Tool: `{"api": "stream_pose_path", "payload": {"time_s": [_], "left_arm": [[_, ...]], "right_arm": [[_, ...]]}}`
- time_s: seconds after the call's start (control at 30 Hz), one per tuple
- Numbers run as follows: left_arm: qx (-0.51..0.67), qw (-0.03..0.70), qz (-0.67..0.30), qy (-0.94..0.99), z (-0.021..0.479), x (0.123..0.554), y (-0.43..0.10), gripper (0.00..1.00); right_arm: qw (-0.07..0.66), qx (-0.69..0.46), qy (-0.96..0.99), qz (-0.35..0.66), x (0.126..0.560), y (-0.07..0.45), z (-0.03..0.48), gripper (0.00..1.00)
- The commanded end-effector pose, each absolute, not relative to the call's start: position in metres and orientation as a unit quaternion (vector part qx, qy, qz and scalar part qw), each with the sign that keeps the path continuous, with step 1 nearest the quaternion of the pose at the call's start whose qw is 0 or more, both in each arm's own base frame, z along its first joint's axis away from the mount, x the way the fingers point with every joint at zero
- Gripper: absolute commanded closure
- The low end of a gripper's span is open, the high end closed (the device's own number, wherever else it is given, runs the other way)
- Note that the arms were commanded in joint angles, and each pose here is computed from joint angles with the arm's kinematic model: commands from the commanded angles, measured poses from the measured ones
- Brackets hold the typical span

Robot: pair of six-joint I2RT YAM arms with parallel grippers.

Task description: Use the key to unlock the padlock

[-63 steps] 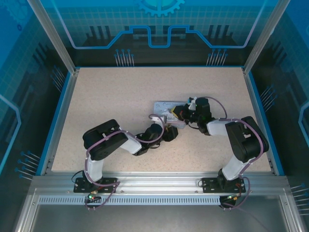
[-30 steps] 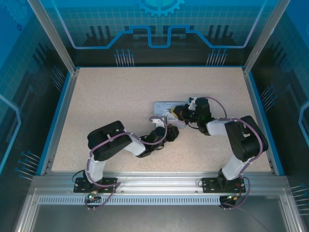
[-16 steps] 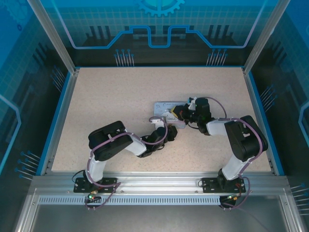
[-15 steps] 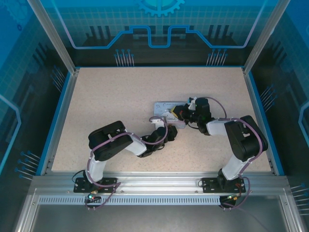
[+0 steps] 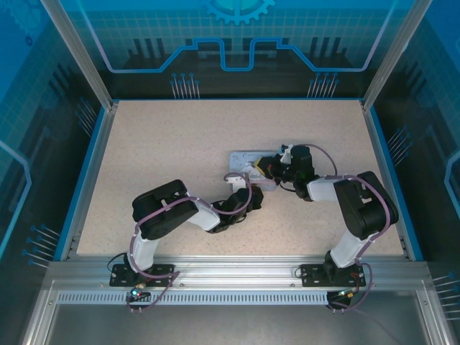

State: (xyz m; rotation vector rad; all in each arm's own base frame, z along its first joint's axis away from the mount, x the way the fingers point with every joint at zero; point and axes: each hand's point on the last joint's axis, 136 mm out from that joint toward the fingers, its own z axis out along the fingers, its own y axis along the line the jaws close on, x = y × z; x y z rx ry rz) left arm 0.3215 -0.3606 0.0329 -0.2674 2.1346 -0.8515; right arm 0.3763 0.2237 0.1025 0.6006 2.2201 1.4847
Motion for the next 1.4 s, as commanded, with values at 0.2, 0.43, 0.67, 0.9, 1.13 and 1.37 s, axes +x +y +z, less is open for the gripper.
{"api": "stream_pose_path", "payload": {"time_s": [0.2,0.43,0.67,0.9,1.13,1.37], "left_arm": [[-0.079,0.367,-0.339,0.863,0.030,0.308,-0.364,1.00],[-0.061,0.290,-0.405,0.865,0.045,0.300,-0.369,1.00],[-0.079,0.252,-0.451,0.853,0.059,0.303,-0.356,1.00],[-0.093,0.248,-0.452,0.852,0.072,0.305,-0.345,1.00],[-0.121,0.239,-0.470,0.841,0.080,0.314,-0.336,1.00],[-0.160,0.228,-0.516,0.810,0.091,0.326,-0.330,1.00]], "right_arm": [[0.200,0.220,0.792,0.533,0.381,0.221,0.100,1.00],[0.207,0.210,0.785,0.544,0.388,0.221,0.116,1.00],[0.231,0.186,0.766,0.570,0.405,0.217,0.163,1.00],[0.262,0.151,0.746,0.593,0.402,0.214,0.222,1.00],[0.277,0.138,0.745,0.591,0.356,0.200,0.235,1.00],[0.268,0.148,0.757,0.577,0.292,0.185,0.209,1.00]]}}
